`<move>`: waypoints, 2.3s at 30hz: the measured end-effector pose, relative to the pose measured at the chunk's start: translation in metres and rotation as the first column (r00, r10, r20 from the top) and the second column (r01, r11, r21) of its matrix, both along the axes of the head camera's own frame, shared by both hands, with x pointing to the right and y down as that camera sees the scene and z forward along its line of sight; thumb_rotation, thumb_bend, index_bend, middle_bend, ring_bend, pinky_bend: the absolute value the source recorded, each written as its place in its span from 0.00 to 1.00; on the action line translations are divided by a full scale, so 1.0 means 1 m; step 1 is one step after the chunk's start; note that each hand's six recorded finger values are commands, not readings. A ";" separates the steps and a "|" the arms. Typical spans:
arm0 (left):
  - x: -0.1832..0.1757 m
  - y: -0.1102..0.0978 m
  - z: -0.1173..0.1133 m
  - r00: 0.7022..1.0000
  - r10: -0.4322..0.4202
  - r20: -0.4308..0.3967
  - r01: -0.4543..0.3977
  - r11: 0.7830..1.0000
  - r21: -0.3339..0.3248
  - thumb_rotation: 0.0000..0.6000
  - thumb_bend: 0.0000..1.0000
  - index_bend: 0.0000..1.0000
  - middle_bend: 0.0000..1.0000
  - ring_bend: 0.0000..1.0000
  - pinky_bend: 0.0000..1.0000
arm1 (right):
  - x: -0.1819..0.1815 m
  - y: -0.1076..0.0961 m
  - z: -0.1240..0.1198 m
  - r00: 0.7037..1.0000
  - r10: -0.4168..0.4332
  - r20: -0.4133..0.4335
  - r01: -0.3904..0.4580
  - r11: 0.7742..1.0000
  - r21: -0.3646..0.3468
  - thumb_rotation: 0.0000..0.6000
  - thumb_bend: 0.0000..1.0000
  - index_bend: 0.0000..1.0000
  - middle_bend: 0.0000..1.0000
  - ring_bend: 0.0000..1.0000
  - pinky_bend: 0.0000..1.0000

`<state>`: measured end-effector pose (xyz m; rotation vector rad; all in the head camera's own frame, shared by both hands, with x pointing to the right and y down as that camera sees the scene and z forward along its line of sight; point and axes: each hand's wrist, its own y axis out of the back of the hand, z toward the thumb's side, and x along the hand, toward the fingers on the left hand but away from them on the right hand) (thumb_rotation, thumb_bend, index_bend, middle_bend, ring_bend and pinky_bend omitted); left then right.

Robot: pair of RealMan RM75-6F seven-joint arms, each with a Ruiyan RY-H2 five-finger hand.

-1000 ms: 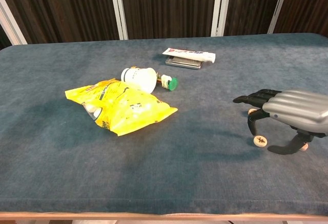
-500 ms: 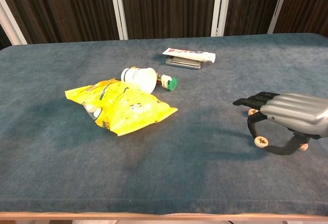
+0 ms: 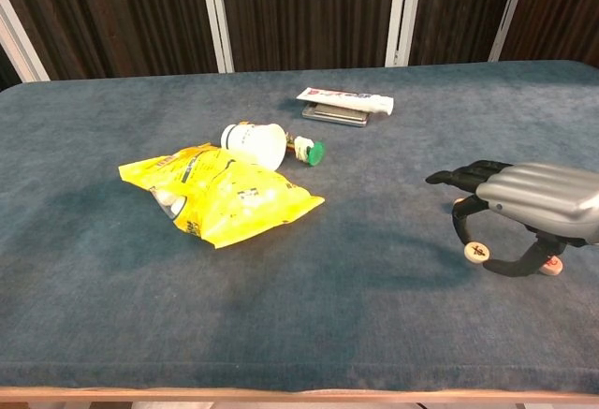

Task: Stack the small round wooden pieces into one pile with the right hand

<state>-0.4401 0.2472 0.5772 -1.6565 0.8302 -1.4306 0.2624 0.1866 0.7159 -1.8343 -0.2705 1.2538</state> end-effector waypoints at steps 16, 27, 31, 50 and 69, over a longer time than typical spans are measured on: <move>0.000 -0.001 -0.001 1.000 0.000 0.002 0.000 1.000 0.006 1.00 0.52 0.00 0.00 0.02 0.04 | 0.004 -0.059 0.006 0.993 0.111 -0.048 -0.108 0.992 0.061 1.00 0.45 0.64 0.00 0.00 0.00; 0.000 -0.001 0.000 1.000 -0.002 0.005 0.002 1.000 0.006 1.00 0.52 0.00 0.00 0.02 0.04 | 0.006 -0.066 0.023 0.987 0.123 -0.099 -0.119 0.992 0.052 1.00 0.45 0.64 0.00 0.00 0.00; 0.000 -0.001 0.000 1.000 -0.002 0.004 0.002 1.000 0.007 1.00 0.52 0.00 0.00 0.02 0.04 | 0.007 -0.067 0.025 0.986 0.122 -0.112 -0.116 0.992 0.057 1.00 0.45 0.64 0.00 0.00 0.00; 0.000 -0.001 -0.001 1.000 -0.007 0.004 0.007 1.000 0.007 1.00 0.52 0.00 0.00 0.02 0.04 | 0.005 -0.065 0.028 0.987 0.122 -0.106 -0.117 0.992 0.053 1.00 0.45 0.55 0.00 0.00 0.00; -0.001 0.000 -0.003 1.000 -0.008 0.001 0.008 1.000 0.011 1.00 0.52 0.00 0.00 0.02 0.04 | 0.043 -0.060 0.002 0.979 0.170 -0.110 -0.158 0.982 0.107 1.00 0.45 0.46 0.00 0.00 0.00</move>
